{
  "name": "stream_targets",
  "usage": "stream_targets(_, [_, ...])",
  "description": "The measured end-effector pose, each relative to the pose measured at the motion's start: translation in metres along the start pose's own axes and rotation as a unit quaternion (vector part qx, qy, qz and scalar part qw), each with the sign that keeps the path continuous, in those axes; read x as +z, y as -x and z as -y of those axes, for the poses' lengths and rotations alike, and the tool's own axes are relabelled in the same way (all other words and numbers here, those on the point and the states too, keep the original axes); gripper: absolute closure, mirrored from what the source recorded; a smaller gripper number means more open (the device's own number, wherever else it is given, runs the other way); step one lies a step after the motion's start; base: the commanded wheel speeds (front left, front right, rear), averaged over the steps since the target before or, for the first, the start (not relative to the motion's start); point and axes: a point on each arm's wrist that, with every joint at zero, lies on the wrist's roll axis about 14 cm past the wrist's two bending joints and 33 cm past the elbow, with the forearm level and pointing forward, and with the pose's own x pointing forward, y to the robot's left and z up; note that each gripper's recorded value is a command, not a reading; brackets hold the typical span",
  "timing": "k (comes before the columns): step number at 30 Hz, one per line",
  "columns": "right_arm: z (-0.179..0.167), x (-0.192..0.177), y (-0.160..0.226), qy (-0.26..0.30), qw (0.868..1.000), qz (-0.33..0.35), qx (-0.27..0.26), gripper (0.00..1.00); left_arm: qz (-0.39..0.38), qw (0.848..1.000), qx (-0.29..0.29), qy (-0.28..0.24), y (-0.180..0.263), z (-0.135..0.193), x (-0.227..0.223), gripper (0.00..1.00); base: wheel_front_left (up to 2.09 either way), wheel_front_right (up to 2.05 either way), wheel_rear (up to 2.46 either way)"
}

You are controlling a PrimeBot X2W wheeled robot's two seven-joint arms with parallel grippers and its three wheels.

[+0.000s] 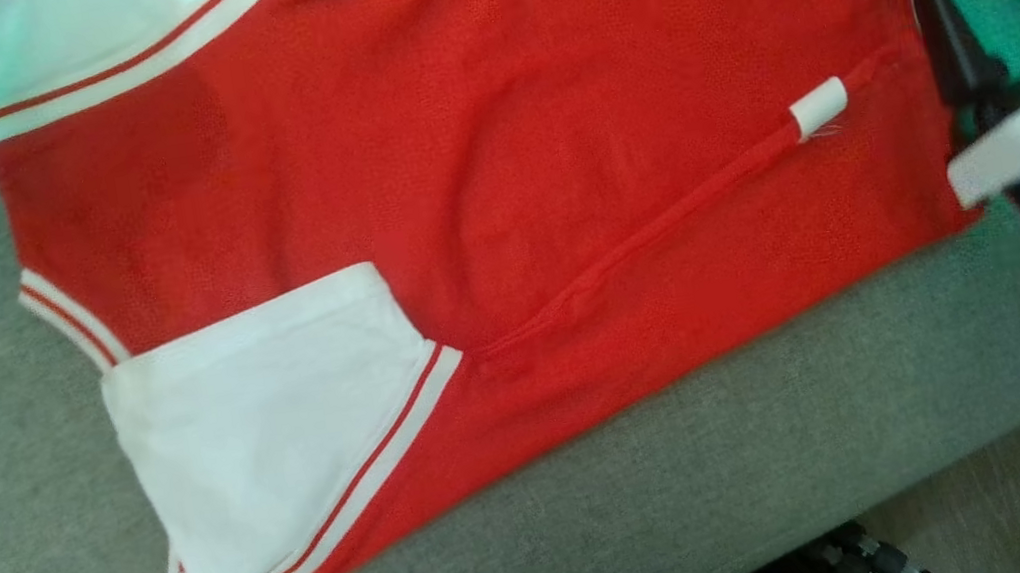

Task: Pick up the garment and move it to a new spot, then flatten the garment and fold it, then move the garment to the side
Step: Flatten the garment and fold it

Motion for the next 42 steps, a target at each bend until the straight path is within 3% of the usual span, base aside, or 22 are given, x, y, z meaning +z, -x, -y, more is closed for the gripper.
stream_targets(8, [-0.019, 0.003, -0.042, -0.022, 0.996, -0.077, 0.04, 0.0, 0.01, 0.999, -0.029, -0.024, 0.022, 0.026, 0.0, 1.0, 0.0, 0.0, 0.0])
stream_targets(20, [-0.029, 0.003, -0.082, -0.035, 0.986, -0.152, 0.053, 0.0, 0.017, 0.999, -0.033, -0.036, 0.038, 0.031, -0.007, 1.0, 0.0, 0.0, 0.0])
stream_targets(24, [-0.033, 0.002, -0.086, -0.04, 0.985, -0.159, 0.059, 0.24, 0.019, 0.999, -0.032, -0.038, 0.039, 0.031, -0.008, 1.0, 0.0, 0.0, 0.0])
stream_targets(28, [-0.03, 0.001, -0.086, -0.032, 0.984, -0.165, 0.056, 0.31, 0.019, 0.999, -0.031, -0.039, 0.041, 0.032, -0.008, 1.0, 0.0, 0.0, 0.0])
stream_targets(34, [-0.028, 0.003, -0.087, -0.025, 0.984, -0.168, 0.053, 0.71, 0.019, 0.999, -0.03, -0.039, 0.043, 0.033, -0.009, 1.0, 0.0, 0.0, 0.0])
stream_targets(37, [-0.026, 0.0, -0.086, -0.021, 0.983, -0.175, 0.051, 1.0, 0.023, 0.999, -0.029, -0.038, 0.045, 0.033, -0.007, 1.0, 0.0, 0.0, 0.0])
stream_targets(42, [-0.024, 0.004, -0.09, -0.012, 0.985, -0.167, 0.047, 1.0, 0.023, 0.999, -0.026, -0.039, 0.046, 0.032, -0.012, 1.0, 0.0, 0.0, 0.0])
